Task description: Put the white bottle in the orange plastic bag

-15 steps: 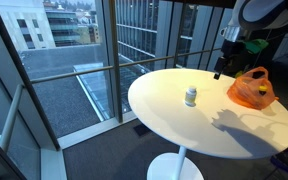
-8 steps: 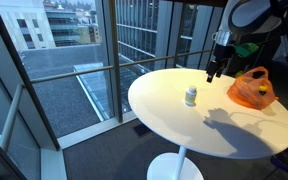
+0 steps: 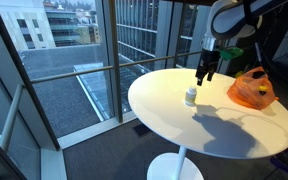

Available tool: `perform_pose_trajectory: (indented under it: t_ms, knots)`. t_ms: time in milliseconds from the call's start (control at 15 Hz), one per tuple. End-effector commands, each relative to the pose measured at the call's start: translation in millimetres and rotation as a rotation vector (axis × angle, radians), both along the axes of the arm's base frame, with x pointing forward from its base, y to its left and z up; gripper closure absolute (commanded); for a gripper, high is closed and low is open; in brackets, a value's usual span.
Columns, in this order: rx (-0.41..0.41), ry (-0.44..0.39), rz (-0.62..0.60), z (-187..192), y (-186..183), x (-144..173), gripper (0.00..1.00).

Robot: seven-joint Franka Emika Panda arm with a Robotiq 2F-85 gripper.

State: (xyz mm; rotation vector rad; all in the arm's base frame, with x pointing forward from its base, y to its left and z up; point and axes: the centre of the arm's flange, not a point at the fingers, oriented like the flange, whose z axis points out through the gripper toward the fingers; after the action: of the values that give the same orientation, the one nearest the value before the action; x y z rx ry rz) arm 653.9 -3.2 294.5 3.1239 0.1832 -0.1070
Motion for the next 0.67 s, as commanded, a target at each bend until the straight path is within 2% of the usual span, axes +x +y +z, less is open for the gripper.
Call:
perform_pose_trajectory:
  t_ms: [0,333,400,600]
  knots:
    - [-0.001,0.02,-0.013,-9.6,8.7,34.3,0.0]
    - [0.0,0.014,0.002,-32.1,17.8,50.4,0.0]
    - [0.001,0.016,0.003,-35.7,19.0,52.3,0.13]
    - [0.001,0.011,0.007,-40.9,21.5,57.1,0.44]
